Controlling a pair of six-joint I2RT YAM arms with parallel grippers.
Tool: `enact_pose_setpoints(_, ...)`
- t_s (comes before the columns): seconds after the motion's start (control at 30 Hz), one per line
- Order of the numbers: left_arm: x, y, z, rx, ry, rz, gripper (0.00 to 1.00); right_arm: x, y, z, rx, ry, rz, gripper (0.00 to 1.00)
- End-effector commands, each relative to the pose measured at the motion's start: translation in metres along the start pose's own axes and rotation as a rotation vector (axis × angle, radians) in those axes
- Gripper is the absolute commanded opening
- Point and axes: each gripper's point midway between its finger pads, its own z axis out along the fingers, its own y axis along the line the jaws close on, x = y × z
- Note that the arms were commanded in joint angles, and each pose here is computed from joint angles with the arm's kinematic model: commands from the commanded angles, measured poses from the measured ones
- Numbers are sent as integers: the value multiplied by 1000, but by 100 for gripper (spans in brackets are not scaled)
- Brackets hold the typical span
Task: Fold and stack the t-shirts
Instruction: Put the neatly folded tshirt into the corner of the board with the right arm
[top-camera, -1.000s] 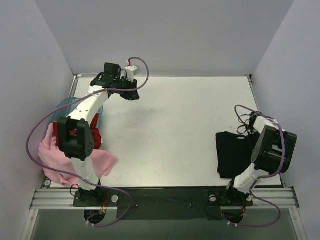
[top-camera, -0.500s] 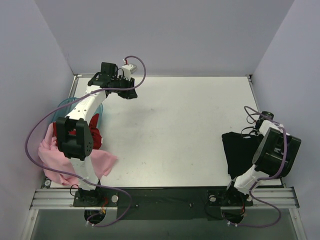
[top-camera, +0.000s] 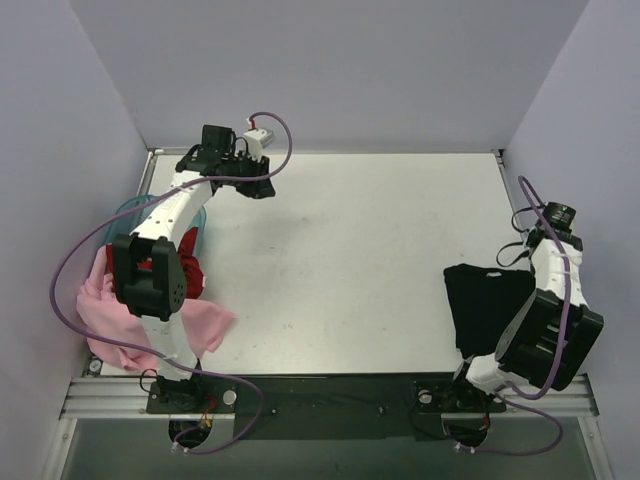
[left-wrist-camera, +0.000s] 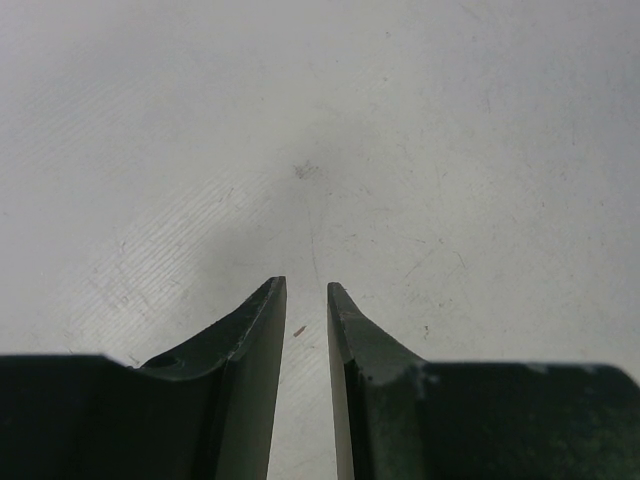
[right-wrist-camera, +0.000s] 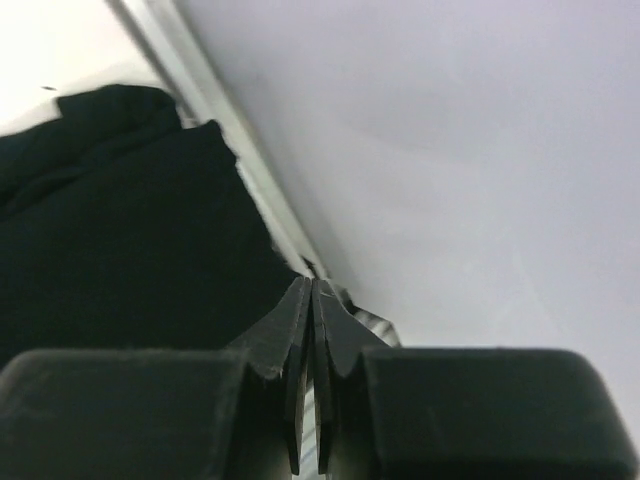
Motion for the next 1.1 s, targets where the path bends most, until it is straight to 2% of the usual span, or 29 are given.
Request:
enact_pose_setpoints(0.0, -10, -3, -13, 4, -39, 27, 34, 16, 34, 7, -180, 67, 26, 0)
enact_pose_setpoints(0.2, -16, -6, -36, 17, -67, 37, 34, -2, 64, 37, -267, 162, 19, 0)
enact_pose_setpoints(0.4, -3, -18, -76, 32, -53, 83, 37, 2, 58, 71, -151, 264, -23, 0)
enact_pose_setpoints(0.5, 14, -26, -95, 32, -19, 139, 39, -12, 50, 63, -124, 220, 43, 0)
enact_pose_setpoints(0.53, 12, -29, -107, 22, -32, 159, 40, -21, 46, 60, -114, 191, 62, 3)
enact_pose_setpoints(0.57, 17, -33, -115, 18, -27, 170, 41, -32, 41, 50, -104, 151, 79, 7)
enact_pose_setpoints(0.6, 20, -33, -120, 12, -26, 170, 43, -41, 35, 45, -82, 122, 93, 17)
enact_pose_setpoints(0.63, 24, -37, -128, 3, -24, 182, 44, -52, 29, 30, -73, 72, 106, 22)
enact_pose_setpoints(0.67, 26, -37, -133, -9, -27, 181, 47, -61, 23, 21, -53, 37, 129, 37)
enact_pose_setpoints(0.7, 30, -40, -139, -24, -29, 183, 49, -71, 20, 3, -55, -21, 147, 41)
enact_pose_setpoints(0.77, 38, -38, -151, -88, -41, 163, 54, -89, 17, -32, -72, -154, 189, 58)
enact_pose_setpoints(0.8, 43, -33, -153, -126, -42, 133, 71, -89, 24, -37, -89, -192, 193, 97)
enact_pose_setpoints(0.9, 63, -4, -168, -383, -85, 29, 74, -101, 45, -94, -224, -441, 221, 99)
enact_pose_setpoints(0.97, 80, 16, -178, -549, -108, -34, 75, -103, 70, -125, -379, -594, 255, 100)
enact_pose_setpoints(1.0, 85, 20, -181, -591, -133, -64, 75, -102, 97, -137, -523, -666, 251, 100)
enact_pose_setpoints(1.03, 94, 28, -187, -667, -150, -76, 75, -103, 106, -162, -611, -758, 249, 100)
enact_pose_setpoints(1.07, 100, 27, -186, -673, -159, -92, 75, -97, 130, -173, -732, -819, 238, 100)
